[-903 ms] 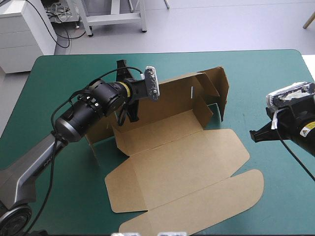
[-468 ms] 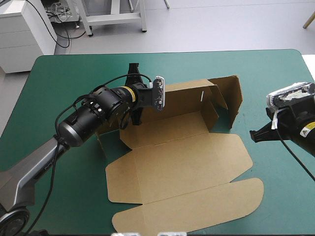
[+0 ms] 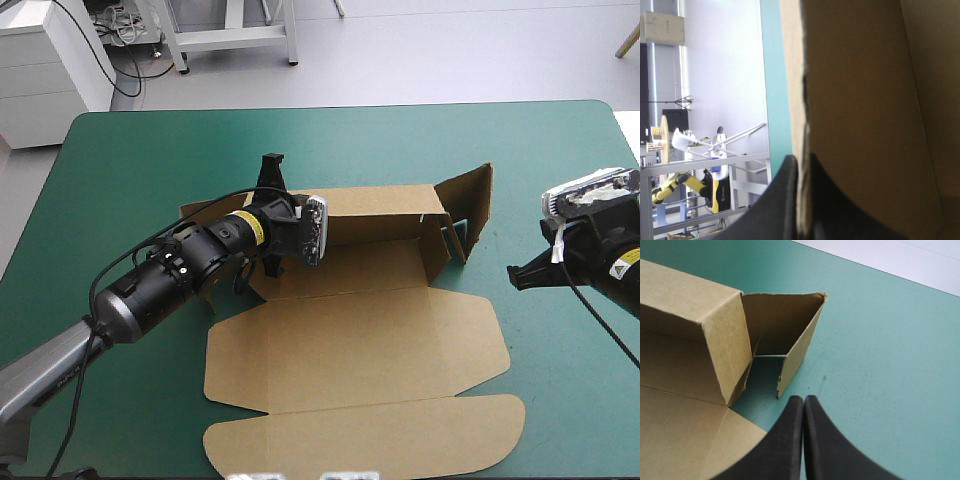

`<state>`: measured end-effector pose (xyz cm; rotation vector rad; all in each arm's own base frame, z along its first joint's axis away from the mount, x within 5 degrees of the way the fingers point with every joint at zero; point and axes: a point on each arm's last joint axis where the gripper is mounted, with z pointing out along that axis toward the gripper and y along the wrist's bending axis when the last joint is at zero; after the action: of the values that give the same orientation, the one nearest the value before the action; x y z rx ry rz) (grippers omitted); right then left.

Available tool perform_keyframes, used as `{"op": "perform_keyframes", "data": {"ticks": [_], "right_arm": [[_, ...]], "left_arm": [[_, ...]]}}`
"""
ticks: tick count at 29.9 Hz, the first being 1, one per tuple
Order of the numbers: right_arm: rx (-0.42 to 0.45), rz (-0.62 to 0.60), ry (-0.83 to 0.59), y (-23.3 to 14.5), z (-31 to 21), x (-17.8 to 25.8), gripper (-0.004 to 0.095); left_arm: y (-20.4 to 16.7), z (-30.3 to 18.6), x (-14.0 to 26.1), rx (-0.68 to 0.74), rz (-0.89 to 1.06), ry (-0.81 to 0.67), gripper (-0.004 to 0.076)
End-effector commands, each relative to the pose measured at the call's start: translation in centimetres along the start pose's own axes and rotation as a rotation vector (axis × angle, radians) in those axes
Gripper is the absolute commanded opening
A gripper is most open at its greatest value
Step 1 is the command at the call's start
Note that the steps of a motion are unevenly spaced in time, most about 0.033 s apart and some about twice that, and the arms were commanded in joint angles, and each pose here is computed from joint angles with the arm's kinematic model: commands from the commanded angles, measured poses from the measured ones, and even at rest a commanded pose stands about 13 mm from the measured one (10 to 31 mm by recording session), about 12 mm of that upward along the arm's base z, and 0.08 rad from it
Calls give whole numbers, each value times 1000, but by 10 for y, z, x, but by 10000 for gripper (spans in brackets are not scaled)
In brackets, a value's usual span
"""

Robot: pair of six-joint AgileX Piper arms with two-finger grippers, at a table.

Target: Fold the box

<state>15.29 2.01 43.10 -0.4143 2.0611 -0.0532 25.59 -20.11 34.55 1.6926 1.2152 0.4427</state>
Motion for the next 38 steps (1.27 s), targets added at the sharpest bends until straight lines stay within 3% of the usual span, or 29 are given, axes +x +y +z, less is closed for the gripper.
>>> {"op": "perform_keyframes", "data": {"ticks": [1, 15, 29, 33, 38], "right_arm": [[37, 5, -101, -4, -11, -12, -16], [31, 42, -97, -4, -11, -12, -16], [2, 81, -119, -2, -11, -14, -10], [3, 107, -139, -2, -15, -19, 89], [20, 111, -223, -6, -38, -37, 344]], "left_arm": [[10, -20, -5, -99, 19, -57, -8], [15, -44, -5, -143, -39, -81, -8], [-24, -22, 2, -112, -6, -107, -8], [-26, -18, 2, -106, -5, -107, -8], [-29, -12, 3, -88, -10, -102, -8]]}}
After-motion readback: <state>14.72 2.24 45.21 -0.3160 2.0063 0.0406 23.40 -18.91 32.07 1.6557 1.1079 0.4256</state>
